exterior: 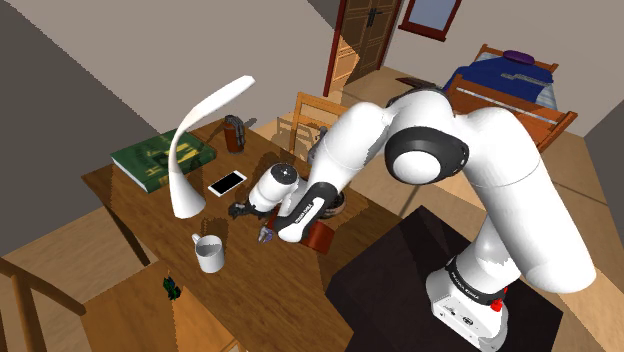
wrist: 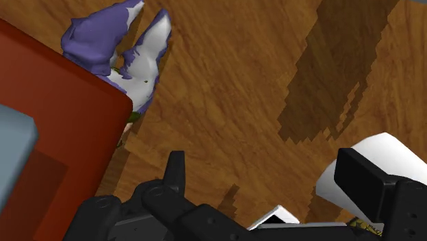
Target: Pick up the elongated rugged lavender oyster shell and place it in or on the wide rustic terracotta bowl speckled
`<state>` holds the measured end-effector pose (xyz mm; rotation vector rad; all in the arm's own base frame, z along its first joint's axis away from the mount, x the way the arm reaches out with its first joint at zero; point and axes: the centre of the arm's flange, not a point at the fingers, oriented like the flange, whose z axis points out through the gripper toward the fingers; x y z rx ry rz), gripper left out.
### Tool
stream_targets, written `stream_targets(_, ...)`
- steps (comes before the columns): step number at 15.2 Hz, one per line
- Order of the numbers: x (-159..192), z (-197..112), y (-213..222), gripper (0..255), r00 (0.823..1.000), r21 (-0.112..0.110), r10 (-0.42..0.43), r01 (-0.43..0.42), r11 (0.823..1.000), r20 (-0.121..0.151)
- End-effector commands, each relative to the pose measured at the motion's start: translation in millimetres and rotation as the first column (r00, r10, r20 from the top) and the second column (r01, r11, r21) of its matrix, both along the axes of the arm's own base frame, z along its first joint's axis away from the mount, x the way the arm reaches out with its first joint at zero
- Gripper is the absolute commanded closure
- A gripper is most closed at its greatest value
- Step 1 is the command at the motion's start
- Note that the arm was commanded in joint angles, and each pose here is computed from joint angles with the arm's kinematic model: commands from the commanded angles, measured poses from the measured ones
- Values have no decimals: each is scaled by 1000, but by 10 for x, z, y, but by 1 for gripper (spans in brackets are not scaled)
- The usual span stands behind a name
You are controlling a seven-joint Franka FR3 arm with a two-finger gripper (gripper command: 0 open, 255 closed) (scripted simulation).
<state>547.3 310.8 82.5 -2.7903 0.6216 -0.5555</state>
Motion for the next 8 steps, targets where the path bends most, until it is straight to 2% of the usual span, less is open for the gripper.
stream_targets(1,-121,-59,-16,0,995,-35,-80,78,996,-62)
stream_targets(3,-253,-98,-18,0,975,-79,-183,174,982,-128)
stream_targets(4,-319,-114,-14,0,959,-103,-234,219,970,-159)
stream_targets(6,-453,-140,3,0,917,-156,-335,306,939,-215)
stream_targets(8,-454,-193,0,0,913,-161,-343,313,936,-219)
